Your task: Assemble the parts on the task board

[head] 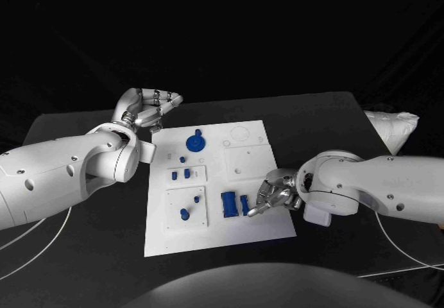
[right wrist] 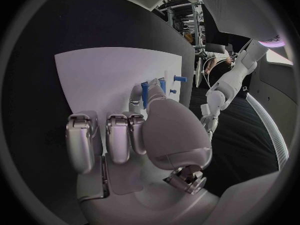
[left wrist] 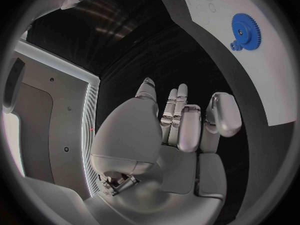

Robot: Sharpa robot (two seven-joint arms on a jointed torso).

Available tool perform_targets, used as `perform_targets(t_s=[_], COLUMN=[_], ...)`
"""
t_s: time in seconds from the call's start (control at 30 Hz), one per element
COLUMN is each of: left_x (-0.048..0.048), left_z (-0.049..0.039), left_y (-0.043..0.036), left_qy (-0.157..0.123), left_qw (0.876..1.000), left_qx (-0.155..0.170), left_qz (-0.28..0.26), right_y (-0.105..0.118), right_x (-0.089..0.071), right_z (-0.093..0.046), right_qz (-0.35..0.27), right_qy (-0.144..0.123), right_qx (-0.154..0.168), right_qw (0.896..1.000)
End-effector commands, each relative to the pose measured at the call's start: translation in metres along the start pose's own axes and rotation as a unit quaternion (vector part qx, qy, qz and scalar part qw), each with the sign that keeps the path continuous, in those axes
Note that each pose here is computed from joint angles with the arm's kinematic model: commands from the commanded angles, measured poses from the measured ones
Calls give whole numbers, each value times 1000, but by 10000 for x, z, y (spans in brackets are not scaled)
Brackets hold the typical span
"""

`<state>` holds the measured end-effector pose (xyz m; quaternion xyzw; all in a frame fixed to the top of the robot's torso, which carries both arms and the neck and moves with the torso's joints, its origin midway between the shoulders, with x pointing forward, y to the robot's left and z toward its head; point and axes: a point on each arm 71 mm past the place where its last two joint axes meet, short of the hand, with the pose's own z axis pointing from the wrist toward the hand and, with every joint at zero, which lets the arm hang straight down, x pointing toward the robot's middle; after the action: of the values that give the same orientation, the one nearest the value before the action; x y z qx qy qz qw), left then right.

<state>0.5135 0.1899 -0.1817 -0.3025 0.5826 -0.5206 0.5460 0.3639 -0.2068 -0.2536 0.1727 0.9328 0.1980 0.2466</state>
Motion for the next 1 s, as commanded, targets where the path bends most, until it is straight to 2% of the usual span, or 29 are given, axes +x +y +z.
perform_targets(t_s=[0.03, 0.5, 1.0], left_x=[30, 34, 34], left_z=[2, 5, 7], left_y=[-15, -15, -14], left_qy=[10, 11, 10], left_qw=[1000, 1000, 1000], left_qx=[5, 4, 4], left_qz=[-3, -4, -3], right_y=[21, 57, 73], right_x=[12, 43, 9], right_z=[9, 54, 113], right_qz=[-7, -15, -15], right_qy=[1, 9, 4], right_qx=[-5, 1, 6], right_qw=[1000, 1000, 1000])
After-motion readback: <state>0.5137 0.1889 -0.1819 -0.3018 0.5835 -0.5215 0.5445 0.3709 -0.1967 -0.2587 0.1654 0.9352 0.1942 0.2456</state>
